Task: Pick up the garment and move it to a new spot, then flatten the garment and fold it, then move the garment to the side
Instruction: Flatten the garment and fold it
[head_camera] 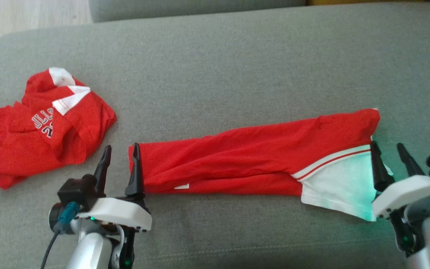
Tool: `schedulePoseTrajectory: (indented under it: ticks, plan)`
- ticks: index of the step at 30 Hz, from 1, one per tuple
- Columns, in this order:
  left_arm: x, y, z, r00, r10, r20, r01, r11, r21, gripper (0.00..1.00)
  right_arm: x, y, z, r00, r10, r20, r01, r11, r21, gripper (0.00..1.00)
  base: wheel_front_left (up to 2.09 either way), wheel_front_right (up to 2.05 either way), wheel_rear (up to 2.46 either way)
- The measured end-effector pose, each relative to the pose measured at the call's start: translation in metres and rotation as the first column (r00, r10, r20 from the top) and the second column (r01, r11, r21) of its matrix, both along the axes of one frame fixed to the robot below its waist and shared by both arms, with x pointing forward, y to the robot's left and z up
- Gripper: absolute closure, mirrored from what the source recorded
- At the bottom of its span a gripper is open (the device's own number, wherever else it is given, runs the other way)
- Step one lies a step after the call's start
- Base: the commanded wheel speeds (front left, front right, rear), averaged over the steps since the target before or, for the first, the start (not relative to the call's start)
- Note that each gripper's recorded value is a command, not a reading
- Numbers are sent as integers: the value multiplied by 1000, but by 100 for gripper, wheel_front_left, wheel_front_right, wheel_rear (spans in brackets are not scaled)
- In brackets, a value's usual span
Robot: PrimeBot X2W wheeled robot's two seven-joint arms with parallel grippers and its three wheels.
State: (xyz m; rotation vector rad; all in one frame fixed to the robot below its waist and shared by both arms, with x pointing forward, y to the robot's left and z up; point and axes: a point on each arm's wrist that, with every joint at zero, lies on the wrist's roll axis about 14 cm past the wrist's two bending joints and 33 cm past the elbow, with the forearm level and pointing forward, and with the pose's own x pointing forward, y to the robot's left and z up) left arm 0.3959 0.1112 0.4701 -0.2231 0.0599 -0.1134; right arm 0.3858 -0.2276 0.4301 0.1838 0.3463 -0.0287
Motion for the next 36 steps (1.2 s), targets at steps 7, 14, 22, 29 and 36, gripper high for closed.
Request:
schedulePoseTrajectory:
  ticks: [7,14,22,29,36]
  plan:
    - [6,-1,-16,999,-21,-37,22,1000,10,0,17,3,-39,988,-4,-153,10,999,38,0,0,0,0]
    - [15,7,-22,999,-5,-48,6,1000,25,0,29,-6,-71,963,-27,-268,39,999,38,0,0,0,0]
    - [16,16,-24,999,18,-51,-16,999,30,0,42,9,-77,947,32,-319,-8,997,74,100,0,0,0]
    - [19,11,-15,1000,7,-24,-7,1000,25,0,39,1,-70,953,25,-301,-7,998,62,100,0,0,0]
    - [20,6,-10,1000,-7,-11,8,1000,20,0,40,-58,-49,971,-98,-219,82,993,-79,100,0,0,0]
